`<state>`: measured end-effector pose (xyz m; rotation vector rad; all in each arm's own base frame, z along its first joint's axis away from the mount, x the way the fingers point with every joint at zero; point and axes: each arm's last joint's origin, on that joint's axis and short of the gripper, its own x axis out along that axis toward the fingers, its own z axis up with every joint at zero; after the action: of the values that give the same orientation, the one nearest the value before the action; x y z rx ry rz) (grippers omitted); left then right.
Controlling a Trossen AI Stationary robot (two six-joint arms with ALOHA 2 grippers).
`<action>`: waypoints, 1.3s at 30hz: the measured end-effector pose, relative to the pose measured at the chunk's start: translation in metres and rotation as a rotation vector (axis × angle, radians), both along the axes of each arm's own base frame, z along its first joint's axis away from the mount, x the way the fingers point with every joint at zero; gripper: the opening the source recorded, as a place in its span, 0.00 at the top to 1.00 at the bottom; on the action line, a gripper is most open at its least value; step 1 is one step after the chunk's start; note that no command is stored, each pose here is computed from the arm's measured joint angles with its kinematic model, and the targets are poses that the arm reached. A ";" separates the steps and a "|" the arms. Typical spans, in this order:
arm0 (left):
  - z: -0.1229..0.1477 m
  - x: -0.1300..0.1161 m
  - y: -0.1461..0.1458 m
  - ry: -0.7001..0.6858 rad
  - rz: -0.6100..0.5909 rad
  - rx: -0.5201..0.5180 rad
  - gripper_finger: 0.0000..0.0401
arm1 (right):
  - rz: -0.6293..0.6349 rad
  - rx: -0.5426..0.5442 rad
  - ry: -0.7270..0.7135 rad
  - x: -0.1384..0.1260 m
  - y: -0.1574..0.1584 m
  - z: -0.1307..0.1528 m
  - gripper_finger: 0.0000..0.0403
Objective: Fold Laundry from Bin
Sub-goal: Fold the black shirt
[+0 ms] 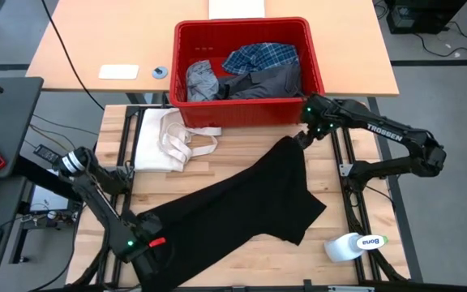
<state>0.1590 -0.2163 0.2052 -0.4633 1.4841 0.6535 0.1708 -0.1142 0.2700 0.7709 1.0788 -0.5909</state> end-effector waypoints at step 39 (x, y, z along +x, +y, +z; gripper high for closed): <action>-0.064 0.124 0.049 -0.257 -0.061 0.059 0.53 | 0.418 0.103 0.397 -0.008 0.155 -0.133 0.55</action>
<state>0.2825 -0.1668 0.1412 -0.4377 1.2279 0.5660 0.1632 0.0405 0.1375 0.5003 1.5971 -0.3364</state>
